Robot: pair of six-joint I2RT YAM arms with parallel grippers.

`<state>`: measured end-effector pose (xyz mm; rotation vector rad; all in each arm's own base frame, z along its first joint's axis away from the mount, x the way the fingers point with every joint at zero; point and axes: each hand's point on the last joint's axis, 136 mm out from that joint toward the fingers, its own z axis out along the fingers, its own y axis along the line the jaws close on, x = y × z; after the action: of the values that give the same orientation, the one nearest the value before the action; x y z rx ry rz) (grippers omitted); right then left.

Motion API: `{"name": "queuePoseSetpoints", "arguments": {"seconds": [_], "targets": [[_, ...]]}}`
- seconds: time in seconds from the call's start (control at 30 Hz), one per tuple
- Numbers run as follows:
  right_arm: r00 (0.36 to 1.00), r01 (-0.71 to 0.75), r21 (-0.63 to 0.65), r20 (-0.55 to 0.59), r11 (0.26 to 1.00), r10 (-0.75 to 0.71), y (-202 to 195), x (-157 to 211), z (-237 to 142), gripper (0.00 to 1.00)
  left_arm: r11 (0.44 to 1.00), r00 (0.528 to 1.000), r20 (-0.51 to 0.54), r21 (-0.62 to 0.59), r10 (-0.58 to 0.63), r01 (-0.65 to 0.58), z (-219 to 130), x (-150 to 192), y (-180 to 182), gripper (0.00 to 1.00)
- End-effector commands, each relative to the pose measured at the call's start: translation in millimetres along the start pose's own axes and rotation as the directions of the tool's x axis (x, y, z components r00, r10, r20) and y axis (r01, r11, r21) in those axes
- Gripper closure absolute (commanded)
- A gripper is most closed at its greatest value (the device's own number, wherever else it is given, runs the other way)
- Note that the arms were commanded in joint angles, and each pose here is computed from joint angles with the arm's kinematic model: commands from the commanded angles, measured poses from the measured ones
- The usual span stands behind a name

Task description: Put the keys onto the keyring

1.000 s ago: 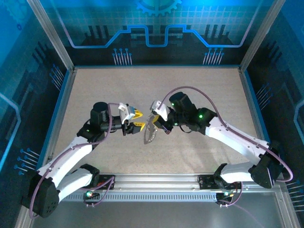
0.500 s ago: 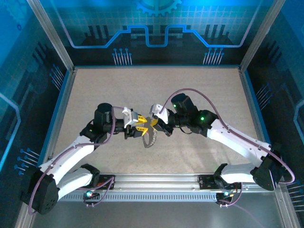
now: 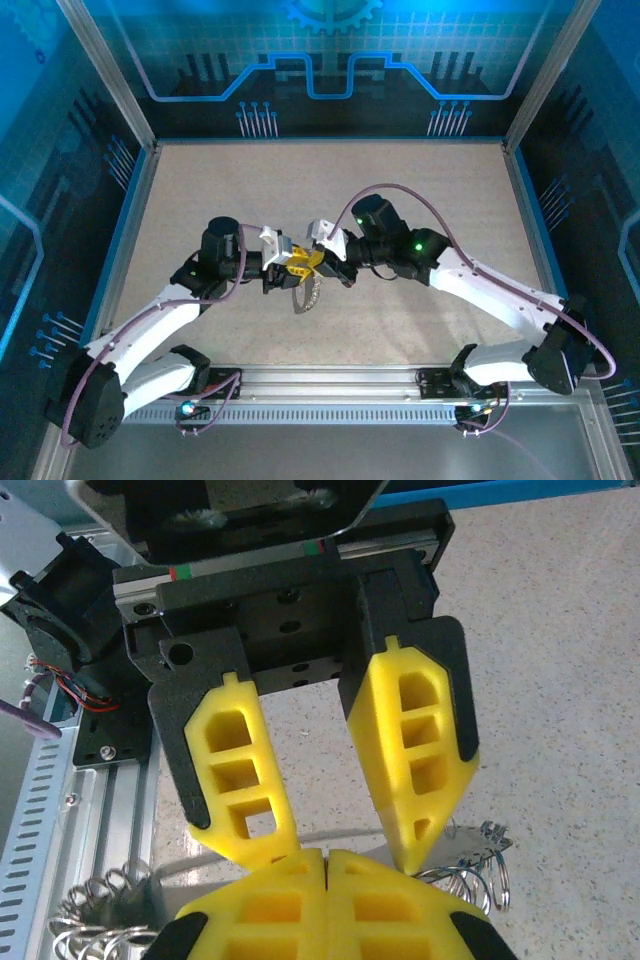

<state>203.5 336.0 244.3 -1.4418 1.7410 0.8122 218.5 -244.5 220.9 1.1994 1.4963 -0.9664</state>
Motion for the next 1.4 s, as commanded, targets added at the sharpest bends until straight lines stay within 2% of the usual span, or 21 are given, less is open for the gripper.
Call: {"name": "queuePoseSetpoints", "arguments": {"seconds": [0.0,0.17,0.23,0.37,0.47,0.7,0.93,1.0,1.23,1.37], "targets": [[0.997,0.058,-0.018,0.059,0.998,-0.057,5,-26,0,1.00,0.999,0.999,0.047,0.040,0.026,-0.028,0,-15,-7,0.64],[0.997,0.067,-0.014,0.042,0.998,-0.067,6,-25,4,1.00,0.998,0.998,0.057,0.052,0.029,-0.032,-3,-16,-13,0.66],[0.997,0.071,-0.010,0.039,0.997,-0.070,6,-25,3,1.00,0.998,0.998,0.048,0.057,0.036,-0.039,-3,-14,-15,0.73],[0.996,0.076,-0.010,0.042,0.997,-0.075,8,-27,3,1.00,0.997,0.999,0.029,0.074,0.030,-0.032,-4,-13,-17,0.94],[0.996,0.082,-0.011,0.030,0.997,-0.082,9,-25,4,1.00,0.996,0.998,0.035,0.079,0.045,-0.048,-4,-14,-18,1.00],[0.995,0.099,-0.042,0.020,0.994,-0.098,15,-23,0,1.00,0.994,0.997,0.044,0.091,0.059,-0.063,-6,-15,-23,1.00],[0.994,0.097,0.018,0.038,0.995,-0.098,7,-18,-16,0.76,0.993,0.995,0.066,0.085,0.081,-0.086,-9,-19,-25,1.00],[0.995,0.087,0.035,0.046,0.996,-0.089,4,-17,-22,0.72,0.993,0.995,0.069,0.082,0.078,-0.084,-9,-20,-25,1.00],[0.997,0.063,0.077,0.039,0.995,-0.066,-6,-5,-31,0.73,0.992,0.991,0.091,0.072,0.094,-0.101,-9,-22,-24,1.00],[0.994,0.105,0.052,0.029,0.993,-0.106,-2,0,-30,0.71,0.992,0.991,0.092,0.067,0.097,-0.104,-9,-21,-24,1.00]]}}
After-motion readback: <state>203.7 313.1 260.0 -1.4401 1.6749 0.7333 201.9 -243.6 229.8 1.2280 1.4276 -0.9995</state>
